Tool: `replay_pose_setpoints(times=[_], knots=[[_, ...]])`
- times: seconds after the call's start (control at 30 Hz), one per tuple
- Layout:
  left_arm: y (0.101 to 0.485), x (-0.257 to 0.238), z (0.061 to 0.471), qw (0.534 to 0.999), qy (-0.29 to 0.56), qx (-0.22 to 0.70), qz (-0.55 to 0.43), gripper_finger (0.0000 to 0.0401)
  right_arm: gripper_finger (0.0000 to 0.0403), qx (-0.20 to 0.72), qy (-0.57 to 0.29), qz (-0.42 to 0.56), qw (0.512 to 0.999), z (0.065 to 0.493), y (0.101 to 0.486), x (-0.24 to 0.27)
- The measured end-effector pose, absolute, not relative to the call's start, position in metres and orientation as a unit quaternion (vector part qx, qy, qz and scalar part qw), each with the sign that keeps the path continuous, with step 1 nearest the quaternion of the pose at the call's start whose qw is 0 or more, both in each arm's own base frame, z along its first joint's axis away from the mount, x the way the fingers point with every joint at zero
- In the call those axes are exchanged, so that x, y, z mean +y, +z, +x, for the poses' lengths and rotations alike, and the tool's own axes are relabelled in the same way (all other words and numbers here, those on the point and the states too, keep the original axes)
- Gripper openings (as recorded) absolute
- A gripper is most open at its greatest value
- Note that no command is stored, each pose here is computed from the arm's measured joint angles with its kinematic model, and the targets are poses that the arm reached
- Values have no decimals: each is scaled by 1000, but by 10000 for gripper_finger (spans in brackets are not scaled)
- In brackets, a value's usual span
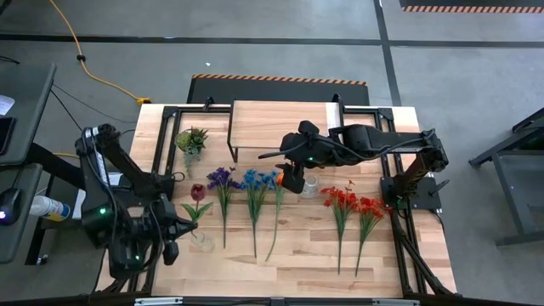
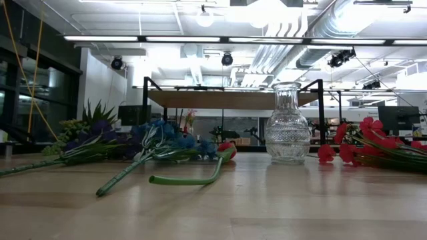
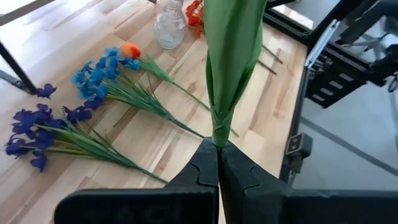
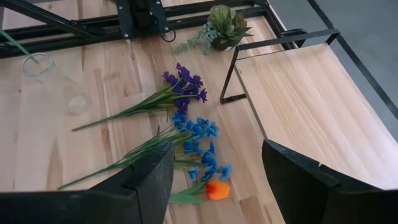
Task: Pick and place flowers into a vace then onto a shelf
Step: Put the red flower into the bottom transparent vase
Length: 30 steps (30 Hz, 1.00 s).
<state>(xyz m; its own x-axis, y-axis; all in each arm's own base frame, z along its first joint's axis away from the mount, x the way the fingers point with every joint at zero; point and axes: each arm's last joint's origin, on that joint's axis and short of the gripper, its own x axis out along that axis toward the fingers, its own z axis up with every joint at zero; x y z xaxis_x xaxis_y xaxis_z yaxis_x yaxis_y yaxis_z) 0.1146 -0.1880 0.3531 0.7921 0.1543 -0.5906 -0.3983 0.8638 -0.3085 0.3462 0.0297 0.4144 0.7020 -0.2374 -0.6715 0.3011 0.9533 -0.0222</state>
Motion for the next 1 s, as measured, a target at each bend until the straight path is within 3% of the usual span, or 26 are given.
replay_pose_setpoints(times=[1.0], knots=[[320,-212,126,911,210,308,-174,30,232,357,-131,65,922,347,415,31]])
